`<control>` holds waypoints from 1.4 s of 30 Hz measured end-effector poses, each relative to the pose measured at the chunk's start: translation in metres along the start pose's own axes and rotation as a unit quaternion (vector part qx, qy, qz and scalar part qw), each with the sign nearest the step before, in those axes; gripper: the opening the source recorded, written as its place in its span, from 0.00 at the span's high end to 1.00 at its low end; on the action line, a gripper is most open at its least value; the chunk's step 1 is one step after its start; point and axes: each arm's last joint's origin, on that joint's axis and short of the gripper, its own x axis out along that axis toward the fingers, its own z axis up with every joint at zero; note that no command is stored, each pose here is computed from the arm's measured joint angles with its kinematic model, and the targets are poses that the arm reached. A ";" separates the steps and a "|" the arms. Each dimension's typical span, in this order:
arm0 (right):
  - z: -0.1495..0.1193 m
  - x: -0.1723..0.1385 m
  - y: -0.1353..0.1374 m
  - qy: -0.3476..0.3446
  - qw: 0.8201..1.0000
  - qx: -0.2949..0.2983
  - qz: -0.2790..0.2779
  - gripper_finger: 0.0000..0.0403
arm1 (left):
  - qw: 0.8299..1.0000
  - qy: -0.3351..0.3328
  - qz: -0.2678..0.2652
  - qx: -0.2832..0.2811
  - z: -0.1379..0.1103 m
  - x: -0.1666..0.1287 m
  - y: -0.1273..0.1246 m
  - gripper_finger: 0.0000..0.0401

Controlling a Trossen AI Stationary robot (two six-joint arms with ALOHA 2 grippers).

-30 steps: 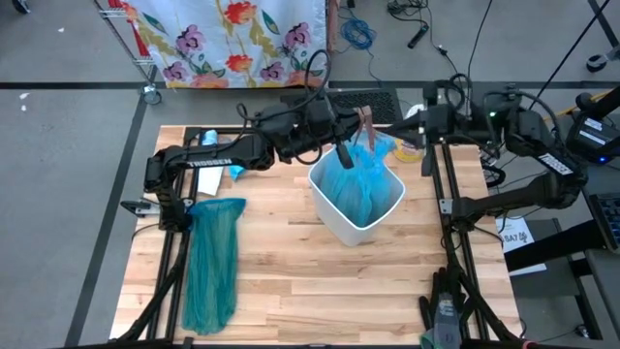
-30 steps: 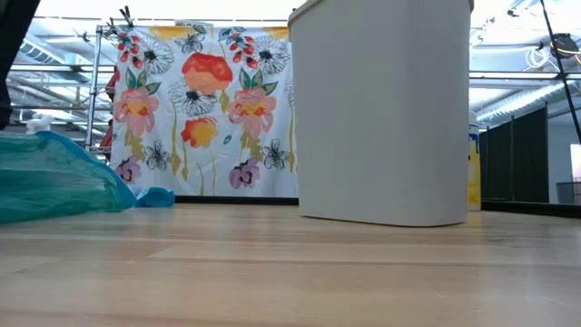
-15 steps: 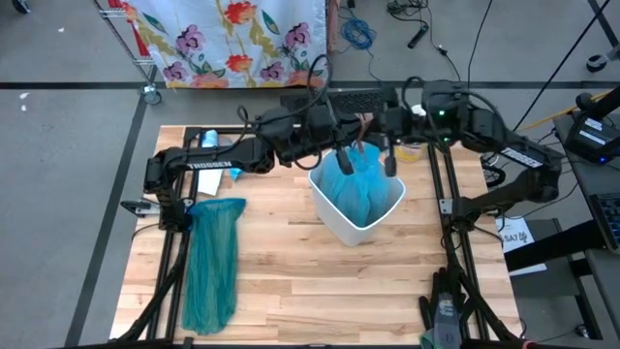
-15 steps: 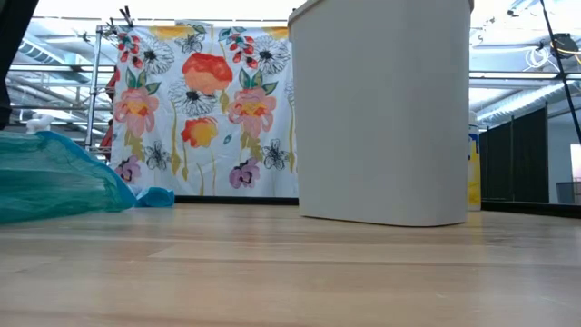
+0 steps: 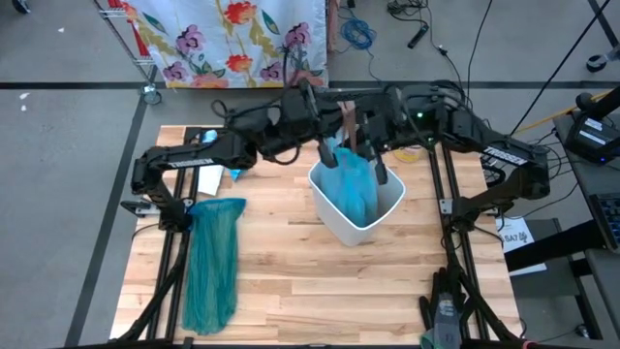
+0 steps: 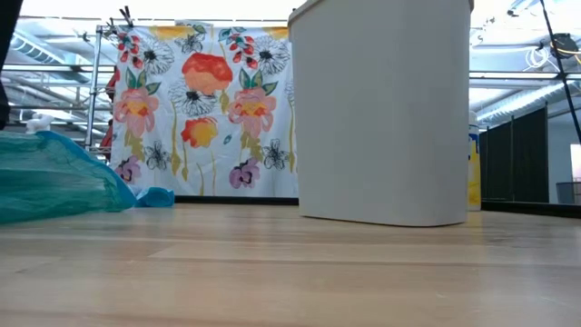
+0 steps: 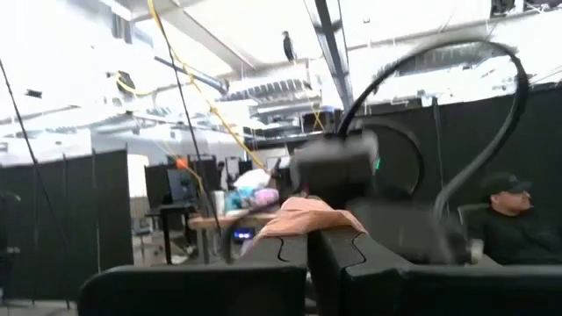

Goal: Place trash/remove bag and relplace
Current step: Close the blue trash bag, then remove the blue trash bag from the trash bin

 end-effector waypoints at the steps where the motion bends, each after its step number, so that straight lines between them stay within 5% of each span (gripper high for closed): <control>1: -0.001 0.004 0.000 0.003 1.000 0.002 0.007 1.00 | 1.000 -0.004 0.001 0.003 0.005 -0.002 0.002 1.00; 12: -0.010 0.026 -0.001 0.013 0.997 0.043 0.062 1.00 | 0.999 0.000 0.002 0.047 0.042 -0.025 0.013 1.00; 17: -0.001 0.013 -0.002 -0.009 0.999 0.033 -0.003 1.00 | 0.999 0.014 0.003 0.049 0.051 -0.033 0.016 1.00; 25: 0.039 -0.051 0.006 -0.078 0.992 0.031 -0.095 1.00 | 0.998 0.022 0.002 0.054 0.058 -0.040 0.018 1.00; 33: 0.022 -0.101 0.017 0.095 0.954 0.148 -0.243 1.00 | 0.998 0.027 0.002 0.058 0.060 -0.042 0.020 1.00; 42: -0.004 -0.118 0.028 0.240 0.898 0.264 -0.259 0.82 | 0.997 0.038 -0.014 0.059 0.058 -0.042 0.020 1.00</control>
